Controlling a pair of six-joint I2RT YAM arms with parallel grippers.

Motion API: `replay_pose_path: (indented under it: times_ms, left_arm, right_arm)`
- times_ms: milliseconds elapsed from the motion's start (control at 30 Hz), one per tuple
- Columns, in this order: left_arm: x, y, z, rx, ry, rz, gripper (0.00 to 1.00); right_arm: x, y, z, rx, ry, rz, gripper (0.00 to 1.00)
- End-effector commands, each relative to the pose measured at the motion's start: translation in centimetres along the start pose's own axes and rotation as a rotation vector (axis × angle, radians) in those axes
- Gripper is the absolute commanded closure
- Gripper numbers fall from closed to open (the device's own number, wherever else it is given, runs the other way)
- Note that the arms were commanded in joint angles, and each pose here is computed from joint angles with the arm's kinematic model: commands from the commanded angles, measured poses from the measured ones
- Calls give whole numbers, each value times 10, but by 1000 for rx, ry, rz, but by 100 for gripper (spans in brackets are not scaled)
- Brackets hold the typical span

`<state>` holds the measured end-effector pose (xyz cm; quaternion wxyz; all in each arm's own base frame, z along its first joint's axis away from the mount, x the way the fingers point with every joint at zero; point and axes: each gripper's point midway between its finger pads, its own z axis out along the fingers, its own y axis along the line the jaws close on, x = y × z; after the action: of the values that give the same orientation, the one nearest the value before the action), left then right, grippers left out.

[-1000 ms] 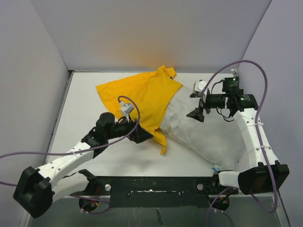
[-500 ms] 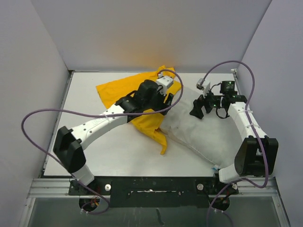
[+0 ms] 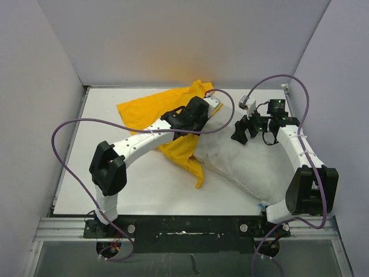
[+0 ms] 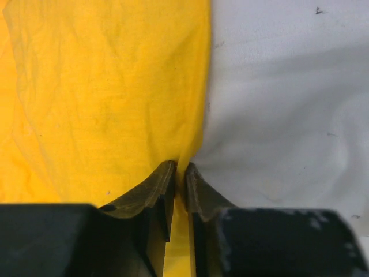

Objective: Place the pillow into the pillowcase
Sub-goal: Stuff the pillow into the pillowcase.

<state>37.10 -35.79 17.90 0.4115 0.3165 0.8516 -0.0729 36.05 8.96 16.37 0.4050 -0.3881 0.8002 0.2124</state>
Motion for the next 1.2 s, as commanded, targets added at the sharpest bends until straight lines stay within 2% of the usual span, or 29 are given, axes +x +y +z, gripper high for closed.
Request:
replay_pose_path:
  times_ms: [0, 67, 133, 167, 267, 300, 367, 500, 567, 633, 767, 867, 900, 1000, 1167]
  left_arm:
    - [-25, -1, -6, 10, -53, 2, 98]
    - [-30, -9, -13, 62, -69, -2, 100]
    - [-40, -25, -25, 169, -101, -11, 100]
    - [-46, -35, -33, 236, -125, -21, 100]
    - [-76, -74, -73, 496, -239, -65, 100]
    - [-87, -85, -87, 578, -278, -83, 100]
    - [-108, -103, -114, 711, -343, -103, 100]
    - [-133, -110, -141, 807, -424, -141, 100]
    - [-132, -103, -136, 812, -433, -183, 100]
    - [-118, -93, -121, 823, -400, -248, 100]
    - [-69, -72, -81, 819, -310, -399, 100]
    - [-34, -62, -60, 803, -279, -460, 100]
    - [-23, -61, -55, 799, -272, -470, 100]
    - [-3, -63, -47, 798, -274, -457, 100]
    - [17, -79, -50, 821, -276, -363, 100]
  right_arm:
    - [1, -7, 3, 38, 9, -20, 11]
    - [3, -7, 6, 36, 20, -28, 15]
    - [4, -3, 13, 18, 27, -41, 24]
    - [2, 1, 17, 1, 27, -47, 33]
    - [-26, 22, 29, -124, -49, -45, 83]
    - [-44, 29, 28, -176, -103, -33, 93]
    - [-91, 34, 17, -239, -240, -11, 100]
    - [-183, 45, -23, -290, -492, -74, 100]
    - [-193, 55, -28, -312, -537, -71, 100]
    - [-168, 65, -11, -324, -507, -57, 100]
    - [-63, 80, 38, -383, -340, 19, 100]
    - [-34, 96, 32, -471, -248, -29, 98]
    - [-33, 101, 27, -503, -242, -118, 90]
    - [-32, 116, 4, -568, -217, -244, 67]
    - [-62, 102, -35, -493, -208, -430, 26]
